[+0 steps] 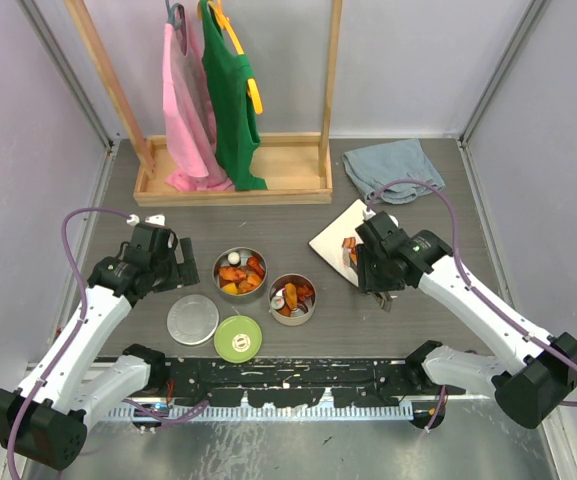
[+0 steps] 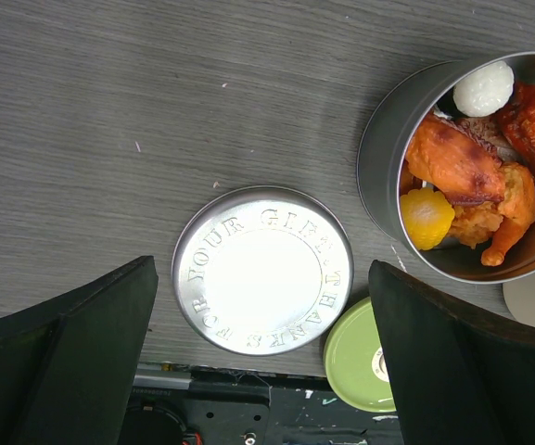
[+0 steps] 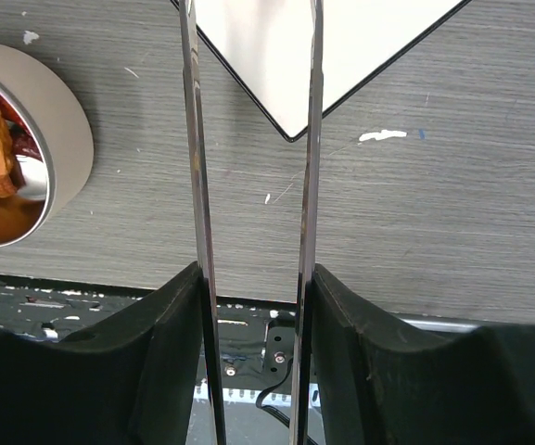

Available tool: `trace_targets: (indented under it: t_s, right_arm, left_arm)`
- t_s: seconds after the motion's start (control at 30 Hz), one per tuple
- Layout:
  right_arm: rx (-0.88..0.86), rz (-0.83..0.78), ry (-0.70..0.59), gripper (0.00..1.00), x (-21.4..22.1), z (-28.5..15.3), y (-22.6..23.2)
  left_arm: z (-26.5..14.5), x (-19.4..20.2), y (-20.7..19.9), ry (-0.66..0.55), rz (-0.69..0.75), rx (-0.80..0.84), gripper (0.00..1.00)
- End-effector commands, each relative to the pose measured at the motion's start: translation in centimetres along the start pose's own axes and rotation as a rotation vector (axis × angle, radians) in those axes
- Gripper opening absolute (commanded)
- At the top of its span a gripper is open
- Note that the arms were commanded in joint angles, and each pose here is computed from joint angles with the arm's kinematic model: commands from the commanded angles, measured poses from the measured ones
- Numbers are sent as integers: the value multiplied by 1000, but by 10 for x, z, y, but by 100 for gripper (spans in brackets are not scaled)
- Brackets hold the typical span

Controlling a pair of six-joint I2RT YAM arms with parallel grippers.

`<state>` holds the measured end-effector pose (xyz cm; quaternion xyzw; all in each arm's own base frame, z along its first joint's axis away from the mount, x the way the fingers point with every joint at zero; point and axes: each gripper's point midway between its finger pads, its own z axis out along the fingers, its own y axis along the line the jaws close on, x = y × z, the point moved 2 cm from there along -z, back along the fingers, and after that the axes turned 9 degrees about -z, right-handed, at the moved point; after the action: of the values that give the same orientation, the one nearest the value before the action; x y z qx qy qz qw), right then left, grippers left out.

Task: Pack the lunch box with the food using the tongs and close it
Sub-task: Pick up the fake food from the plate.

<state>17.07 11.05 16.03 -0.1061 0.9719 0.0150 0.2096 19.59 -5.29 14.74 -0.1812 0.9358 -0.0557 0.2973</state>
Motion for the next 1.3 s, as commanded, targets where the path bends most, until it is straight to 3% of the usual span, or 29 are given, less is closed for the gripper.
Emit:
trace_targets:
  t_s: [0.0,0.9,1.27]
  right_arm:
    - [-4,5,-30,50,-7,3,2]
    - [16,-2,-27,40,-15,20,4]
    - [1,-28,1,44,-13,26,8]
  left_arm:
    - [-3,-9,-3,-33,1,15,98]
    - [-2,-8,-4,-26,3,14,98]
    - [-3,-9,-4,-29,2,14,98]
